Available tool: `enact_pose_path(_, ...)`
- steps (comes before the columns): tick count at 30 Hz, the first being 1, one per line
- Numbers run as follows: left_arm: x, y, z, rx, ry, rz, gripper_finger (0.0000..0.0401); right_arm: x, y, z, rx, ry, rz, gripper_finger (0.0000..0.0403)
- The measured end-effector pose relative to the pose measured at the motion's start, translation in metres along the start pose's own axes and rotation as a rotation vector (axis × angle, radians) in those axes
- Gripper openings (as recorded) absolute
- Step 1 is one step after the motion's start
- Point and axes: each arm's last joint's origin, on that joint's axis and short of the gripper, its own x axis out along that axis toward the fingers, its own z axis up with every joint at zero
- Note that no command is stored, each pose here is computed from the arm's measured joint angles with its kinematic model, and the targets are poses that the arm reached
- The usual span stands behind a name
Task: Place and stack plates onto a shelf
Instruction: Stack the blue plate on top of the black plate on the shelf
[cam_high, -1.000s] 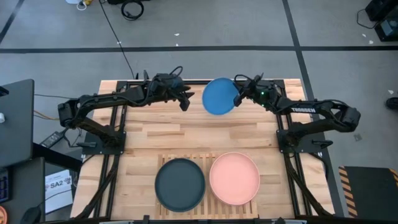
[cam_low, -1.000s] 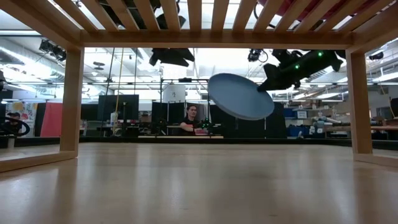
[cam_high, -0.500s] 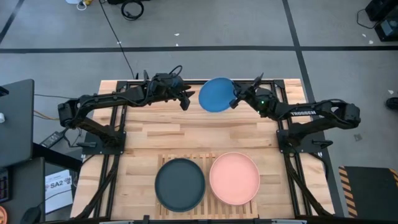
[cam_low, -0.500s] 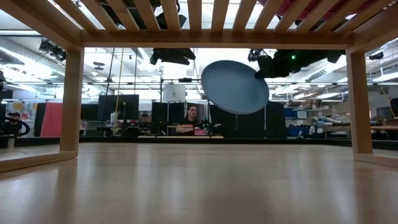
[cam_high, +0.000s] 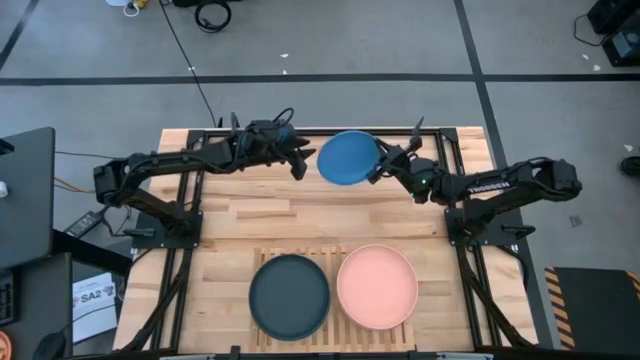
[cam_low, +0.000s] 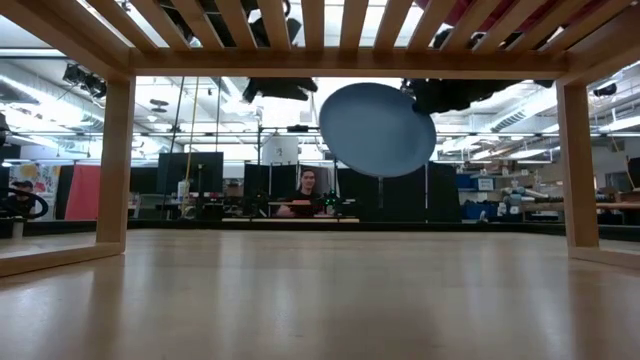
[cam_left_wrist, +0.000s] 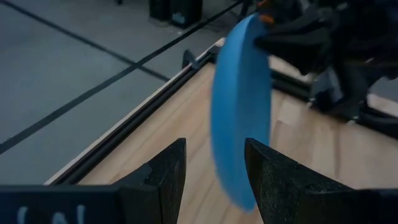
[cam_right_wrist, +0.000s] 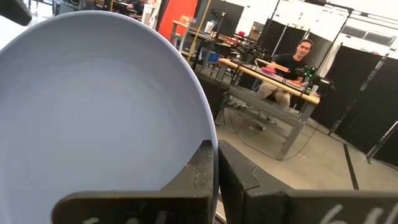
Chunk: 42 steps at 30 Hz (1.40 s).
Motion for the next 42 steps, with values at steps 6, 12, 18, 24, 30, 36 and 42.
enact_pose_path(6,-0.002,-0.015,0.003,0.01,-0.06,-0.017,0.0169,-0.01,0.008,0.004,0.009,-0.01,0.005,0.0012)
enact_pose_path(12,-0.004,-0.027,0.001,0.036,-0.07,0.025,0.0169,-0.018,0.014,0.009,0.071,-0.04,0.014,0.0012)
enact_pose_path(18,-0.005,-0.032,0.0,0.045,-0.072,0.016,0.0169,-0.023,0.017,0.012,0.12,-0.056,0.035,0.0012)
enact_pose_path(24,-0.005,-0.031,0.0,0.043,-0.082,0.056,0.0169,-0.027,0.019,0.015,0.148,-0.083,0.054,0.0012)
enact_pose_path(30,-0.005,-0.031,0.0,0.041,-0.083,0.066,0.016,-0.029,0.022,0.018,0.23,-0.119,0.152,0.0012)
enact_pose_path(36,-0.005,-0.031,0.0,0.041,-0.083,0.066,0.0128,-0.029,0.023,0.019,0.265,-0.126,0.184,0.0014)
enact_pose_path(42,-0.005,-0.031,0.0,0.041,-0.083,0.068,0.0084,-0.029,0.024,0.019,0.291,-0.129,0.207,0.0014)
